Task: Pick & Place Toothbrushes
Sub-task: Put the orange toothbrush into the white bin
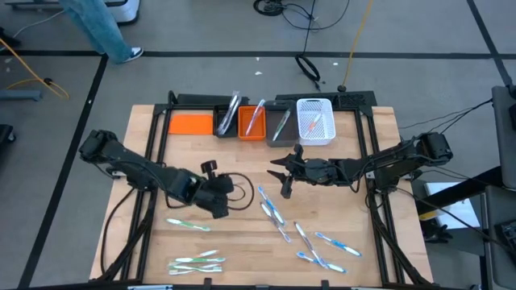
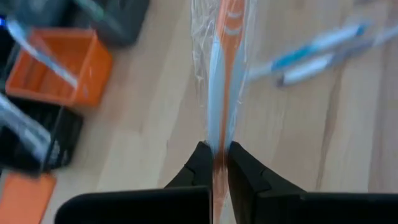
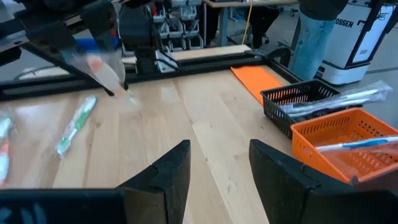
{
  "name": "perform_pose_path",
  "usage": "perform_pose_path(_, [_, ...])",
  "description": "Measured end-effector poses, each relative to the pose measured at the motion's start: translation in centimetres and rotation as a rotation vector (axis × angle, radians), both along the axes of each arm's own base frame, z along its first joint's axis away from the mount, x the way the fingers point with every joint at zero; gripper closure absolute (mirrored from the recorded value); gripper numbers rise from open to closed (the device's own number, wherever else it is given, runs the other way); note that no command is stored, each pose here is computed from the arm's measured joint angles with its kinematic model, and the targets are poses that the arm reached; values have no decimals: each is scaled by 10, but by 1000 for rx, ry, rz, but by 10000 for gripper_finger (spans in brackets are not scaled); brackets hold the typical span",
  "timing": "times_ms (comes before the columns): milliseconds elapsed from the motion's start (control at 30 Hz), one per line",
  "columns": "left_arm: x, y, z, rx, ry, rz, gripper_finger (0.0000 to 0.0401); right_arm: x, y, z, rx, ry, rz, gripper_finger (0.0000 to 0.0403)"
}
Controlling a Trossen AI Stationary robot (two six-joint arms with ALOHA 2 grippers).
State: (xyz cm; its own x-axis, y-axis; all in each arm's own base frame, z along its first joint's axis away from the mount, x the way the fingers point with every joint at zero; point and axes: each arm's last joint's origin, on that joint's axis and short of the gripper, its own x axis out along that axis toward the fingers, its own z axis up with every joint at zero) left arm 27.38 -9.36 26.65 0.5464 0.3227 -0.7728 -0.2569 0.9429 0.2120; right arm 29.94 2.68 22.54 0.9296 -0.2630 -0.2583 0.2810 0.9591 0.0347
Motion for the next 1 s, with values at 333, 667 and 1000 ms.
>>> perform_pose_path(333, [27, 15, 20, 56, -222, -101, 393, 2, 4, 6, 38, -64, 118, 248])
perform_pose_path(667, [42, 29, 26, 65, -324, -110, 393, 3, 6, 12, 26, -118, 183, 248])
perform_pose_path(1000, [55, 31, 20, 63, -355, -117, 373, 4, 6, 20, 7, -202, 188, 248])
